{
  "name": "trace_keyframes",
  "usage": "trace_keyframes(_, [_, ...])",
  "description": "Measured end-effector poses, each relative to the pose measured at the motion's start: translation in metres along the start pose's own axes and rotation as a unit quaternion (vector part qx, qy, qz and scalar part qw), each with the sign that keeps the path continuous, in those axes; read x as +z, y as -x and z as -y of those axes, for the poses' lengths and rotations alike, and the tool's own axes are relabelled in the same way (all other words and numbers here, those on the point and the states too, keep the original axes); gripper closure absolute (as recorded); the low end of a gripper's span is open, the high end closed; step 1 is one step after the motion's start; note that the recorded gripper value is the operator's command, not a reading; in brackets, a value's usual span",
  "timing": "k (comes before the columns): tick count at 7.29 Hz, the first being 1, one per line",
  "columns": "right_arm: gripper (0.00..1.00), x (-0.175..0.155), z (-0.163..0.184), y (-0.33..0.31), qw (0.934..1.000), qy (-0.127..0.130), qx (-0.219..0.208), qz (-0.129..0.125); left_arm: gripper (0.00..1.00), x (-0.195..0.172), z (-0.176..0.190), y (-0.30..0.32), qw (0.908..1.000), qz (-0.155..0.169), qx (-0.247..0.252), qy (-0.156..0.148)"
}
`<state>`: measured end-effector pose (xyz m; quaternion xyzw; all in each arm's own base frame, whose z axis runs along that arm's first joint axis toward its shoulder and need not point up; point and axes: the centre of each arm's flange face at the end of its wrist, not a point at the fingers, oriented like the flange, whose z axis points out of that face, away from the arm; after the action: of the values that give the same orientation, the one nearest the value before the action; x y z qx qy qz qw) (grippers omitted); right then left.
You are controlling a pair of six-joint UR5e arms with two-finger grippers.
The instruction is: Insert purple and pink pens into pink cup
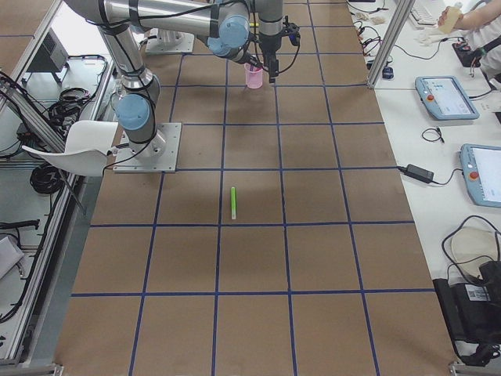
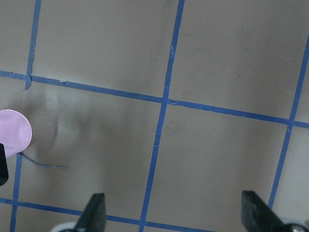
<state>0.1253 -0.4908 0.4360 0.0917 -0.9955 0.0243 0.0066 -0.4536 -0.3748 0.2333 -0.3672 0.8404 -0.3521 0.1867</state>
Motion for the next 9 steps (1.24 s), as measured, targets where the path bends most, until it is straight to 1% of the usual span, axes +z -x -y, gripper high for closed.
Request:
trace_keyframes(2, [0.0,-0.001,0.001,-0.001,1.0,-0.003,-0.001,-0.001,0.0,-0.005,0.019,0.001,0.9997,-0.004,0.024,0.002])
trace_keyframes(3, [0.0,-0.001,0.001,-0.002,1.0,-0.004,-0.001,-0.001,0.0,0.0,0.04,0.001,0.9993,-0.001,0.036,0.011])
trace_keyframes(4, [0.0,-0.001,0.002,-0.002,1.0,-0.004,-0.001,-0.001,0.0,0.01,0.068,0.002,0.9988,0.005,0.039,0.029])
trace_keyframes(5, [0.0,-0.001,0.001,-0.002,1.0,-0.004,-0.002,-0.001,0.0,0.022,0.105,0.003,0.9978,0.008,0.045,0.048])
trace_keyframes(7, [0.0,0.0,0.001,-0.002,1.0,-0.003,-0.001,-0.001,0.0,0.048,0.196,0.011,0.9934,0.002,0.07,0.091])
trace_keyframes(8, [0.0,0.0,0.001,-0.002,1.0,-0.002,-0.001,-0.001,0.0,0.064,0.245,0.021,0.9896,-0.006,0.086,0.114])
trace_keyframes(9, [0.0,0.0,0.001,-0.002,1.0,-0.002,-0.001,-0.001,0.0,0.079,0.289,0.035,0.9843,-0.025,0.095,0.147])
